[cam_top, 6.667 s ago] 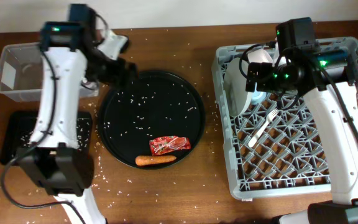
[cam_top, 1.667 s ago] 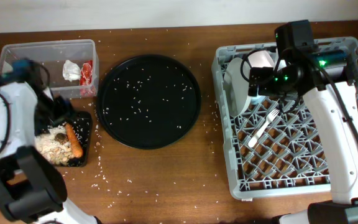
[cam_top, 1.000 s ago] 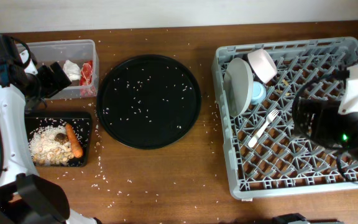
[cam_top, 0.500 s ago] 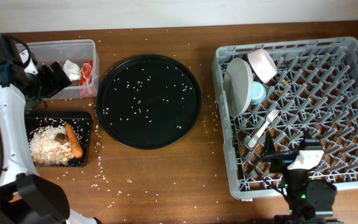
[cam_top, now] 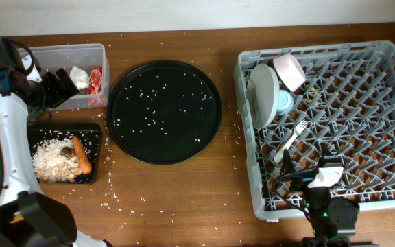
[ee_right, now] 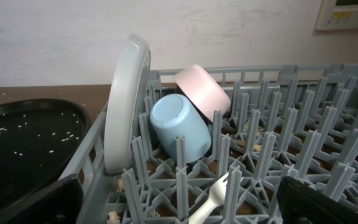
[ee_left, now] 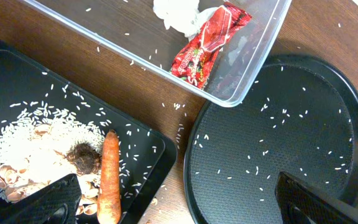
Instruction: Sort waste into correct bins and load items into the dishwasher rack
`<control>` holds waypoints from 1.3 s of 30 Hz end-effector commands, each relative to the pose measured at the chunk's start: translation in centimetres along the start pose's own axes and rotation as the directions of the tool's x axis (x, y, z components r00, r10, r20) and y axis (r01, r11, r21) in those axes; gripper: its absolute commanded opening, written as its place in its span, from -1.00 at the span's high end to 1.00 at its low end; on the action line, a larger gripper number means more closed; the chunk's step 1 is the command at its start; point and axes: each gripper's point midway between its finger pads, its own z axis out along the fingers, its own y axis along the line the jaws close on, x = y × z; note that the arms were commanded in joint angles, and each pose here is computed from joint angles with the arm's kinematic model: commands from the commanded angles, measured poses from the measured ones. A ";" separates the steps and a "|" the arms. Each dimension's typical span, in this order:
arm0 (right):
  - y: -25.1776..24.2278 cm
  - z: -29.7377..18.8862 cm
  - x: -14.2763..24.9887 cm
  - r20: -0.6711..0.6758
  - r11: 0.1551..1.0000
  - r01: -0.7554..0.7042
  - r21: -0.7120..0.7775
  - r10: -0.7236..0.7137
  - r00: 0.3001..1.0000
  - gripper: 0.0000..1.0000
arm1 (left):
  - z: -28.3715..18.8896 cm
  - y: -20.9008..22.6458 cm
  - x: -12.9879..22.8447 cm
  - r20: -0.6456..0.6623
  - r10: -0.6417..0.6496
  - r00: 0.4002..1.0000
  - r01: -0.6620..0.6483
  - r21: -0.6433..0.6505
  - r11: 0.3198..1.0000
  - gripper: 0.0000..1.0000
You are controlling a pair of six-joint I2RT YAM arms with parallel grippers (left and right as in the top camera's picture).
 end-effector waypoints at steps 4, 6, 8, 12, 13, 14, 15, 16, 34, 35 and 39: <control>0.0 0.0 0.2 -0.004 1.000 0.007 -0.006 -0.007 1.000 -0.97 | -0.3 -0.3 -0.1 0.005 -0.002 1.000 0.002 0.009 1.000 -0.99; 0.0 0.0 0.2 -0.004 1.000 0.007 -0.006 -0.007 1.000 -0.97 | -0.9 -0.4 0.5 -0.003 -0.003 1.000 0.003 0.012 1.000 -0.98; 0.0 0.0 0.2 -0.004 1.000 0.007 -0.006 -0.007 1.000 -0.97 | -3.0 -1.7 -0.7 0.113 0.076 0.991 -0.080 0.028 0.996 -0.98; 0.0 0.0 0.2 -0.004 1.000 0.007 -0.006 -0.007 1.000 -0.97 | -5.8 -7.0 3.1 0.447 0.517 0.730 -0.574 -0.011 0.819 -0.99; 0.0 0.0 0.2 -0.004 1.000 0.007 -0.006 -0.007 1.000 -0.97 | -5.7 -6.8 4.7 0.508 0.511 0.694 -0.587 -0.011 0.809 -0.98; 0.0 0.0 0.2 -0.004 1.000 0.007 -0.006 -0.007 1.000 -0.97 | -5.7 -6.5 6.3 0.563 0.499 0.659 -0.600 -0.006 0.800 -0.99; 0.0 0.0 0.2 -0.004 1.000 0.007 -0.006 -0.007 1.000 -0.97 | -5.4 -5.8 8.4 0.622 0.484 0.615 -0.609 -0.014 0.793 -0.98; 0.0 0.0 0.2 -0.004 1.000 0.007 -0.006 -0.007 1.000 -0.97 | -5.1 -5.2 9.8 0.662 0.472 0.582 -0.613 -0.024 0.790 -0.98; 0.0 0.0 0.2 -0.004 1.000 0.007 -0.006 -0.007 1.000 -0.97 | -2.3 0.4 18.4 0.851 0.392 0.350 -0.542 -0.158 0.826 -0.98; 0.0 0.0 0.2 -0.004 1.000 0.007 -0.006 -0.007 1.000 -0.97 | -2.3 0.4 18.4 0.851 0.392 0.350 -0.542 -0.158 0.826 -0.98; 0.0 0.0 0.2 -0.004 1.000 0.007 -0.006 -0.007 1.000 -0.97 | -2.3 0.4 18.4 0.851 0.392 0.350 -0.541 -0.158 0.826 -0.98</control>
